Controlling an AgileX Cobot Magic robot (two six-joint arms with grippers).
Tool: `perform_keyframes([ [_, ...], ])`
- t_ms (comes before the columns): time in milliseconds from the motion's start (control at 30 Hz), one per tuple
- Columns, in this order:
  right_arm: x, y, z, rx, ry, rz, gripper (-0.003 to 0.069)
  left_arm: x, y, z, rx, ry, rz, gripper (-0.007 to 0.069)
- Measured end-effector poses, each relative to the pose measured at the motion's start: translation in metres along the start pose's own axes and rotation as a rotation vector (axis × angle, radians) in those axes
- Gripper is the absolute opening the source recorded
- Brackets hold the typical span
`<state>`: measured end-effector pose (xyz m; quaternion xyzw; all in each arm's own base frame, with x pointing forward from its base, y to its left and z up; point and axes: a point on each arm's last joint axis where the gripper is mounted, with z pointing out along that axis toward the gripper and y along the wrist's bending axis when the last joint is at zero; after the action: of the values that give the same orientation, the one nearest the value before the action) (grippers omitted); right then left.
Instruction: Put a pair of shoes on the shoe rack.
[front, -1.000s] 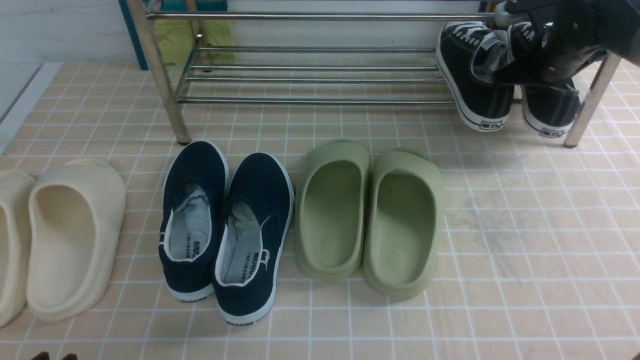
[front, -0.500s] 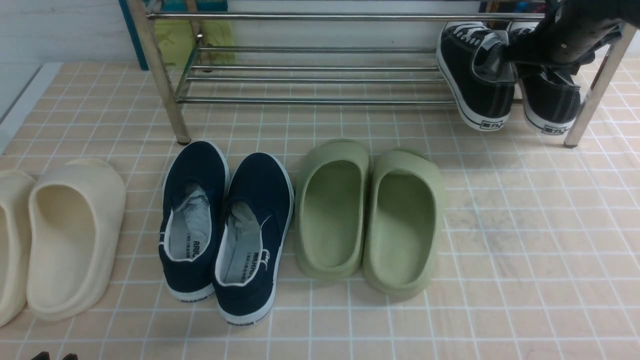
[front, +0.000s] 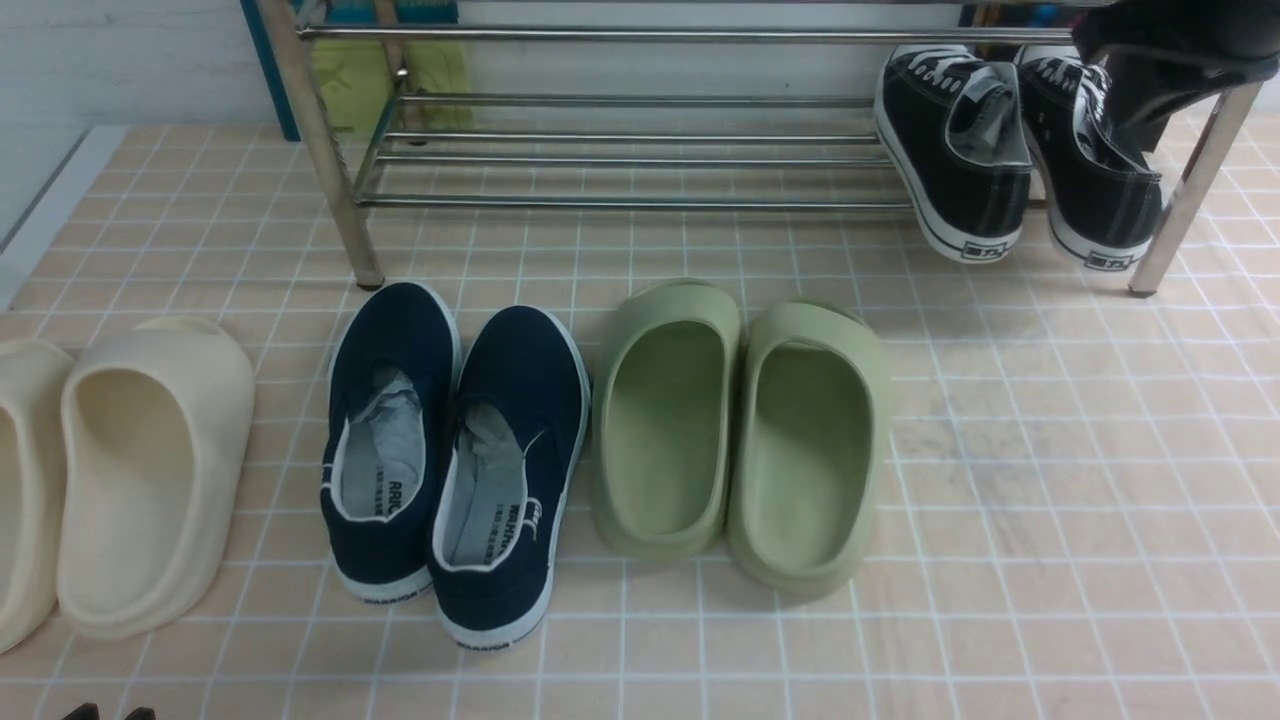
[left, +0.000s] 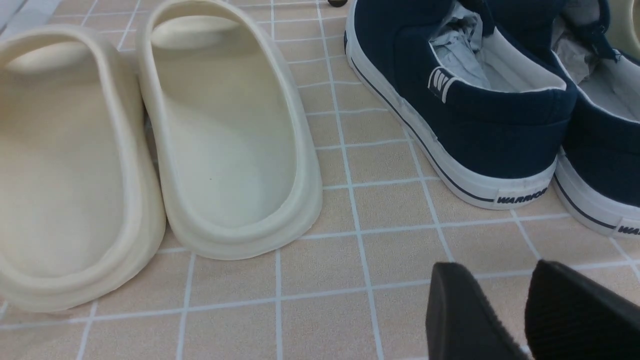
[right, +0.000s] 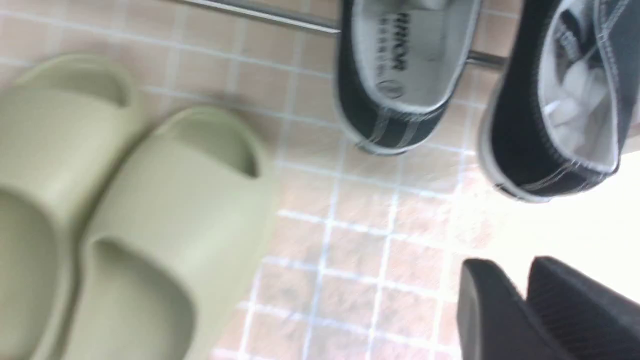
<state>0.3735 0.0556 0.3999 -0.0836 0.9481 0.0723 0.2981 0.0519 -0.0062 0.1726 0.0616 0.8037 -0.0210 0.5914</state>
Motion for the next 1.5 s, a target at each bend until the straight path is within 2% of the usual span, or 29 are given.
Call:
perform_keyframes([
  [133,0.033,0.015,-0.047,-0.093,-0.063,-0.020,0.0060,0.000,0.000,0.000,0.000,0.000,0.000,0.0239],
  [233,0.060,0.020,-0.056,-0.127,-0.072,-0.021,0.0051,0.000,0.000,0.000,0.000,0.000,0.000,0.0239],
  [333,0.112,0.024,-0.065,-0.150,-0.084,-0.029,0.0050,0.000,0.000,0.000,0.000,0.000,0.000,0.0239],
  [500,0.204,0.021,-0.055,-0.111,-0.164,-0.033,0.0051,0.000,0.000,0.000,0.000,0.000,0.000,0.0239],
  [533,0.208,0.021,-0.055,-0.109,-0.170,-0.032,0.0051,0.000,0.000,0.000,0.000,0.000,0.000,0.0239],
  [600,0.259,0.019,-0.054,-0.070,-0.278,-0.087,0.0052,0.000,0.000,0.000,0.000,0.000,0.000,0.0239],
  [633,0.265,0.018,-0.051,-0.067,-0.275,-0.095,0.0052,0.000,0.000,0.000,0.000,0.000,0.000,0.0239],
  [667,0.283,0.018,-0.053,-0.043,-0.360,-0.126,0.0052,0.000,0.000,0.000,0.000,0.000,0.000,0.0239],
  [700,0.284,0.018,-0.056,-0.041,-0.374,-0.133,0.0052,0.000,0.000,0.000,0.000,0.000,0.000,0.0239],
  [767,0.309,0.015,-0.060,0.016,-0.563,-0.172,0.0048,0.000,0.000,0.000,0.000,0.000,0.000,0.0239],
  [833,0.315,0.014,-0.063,0.037,-0.643,-0.178,0.0039,0.000,0.000,0.000,0.000,0.000,0.000,0.0239],
  [900,0.328,0.011,-0.068,0.097,-0.849,-0.174,-0.0005,0.000,0.000,0.000,0.000,0.000,0.000,0.0239],
  [1100,0.336,-0.002,-0.068,0.231,-1.168,-0.114,-0.0018,0.000,0.000,0.000,0.000,0.000,0.000,0.0239],
  [1267,0.343,-0.008,-0.059,0.291,-1.255,-0.082,-0.0018,0.000,0.000,0.000,0.000,0.000,0.000,0.0239],
  [1500,0.355,-0.011,-0.039,0.290,-1.190,-0.080,-0.0018,0.000,0.000,0.000,0.000,0.000,0.000,0.0239],
])
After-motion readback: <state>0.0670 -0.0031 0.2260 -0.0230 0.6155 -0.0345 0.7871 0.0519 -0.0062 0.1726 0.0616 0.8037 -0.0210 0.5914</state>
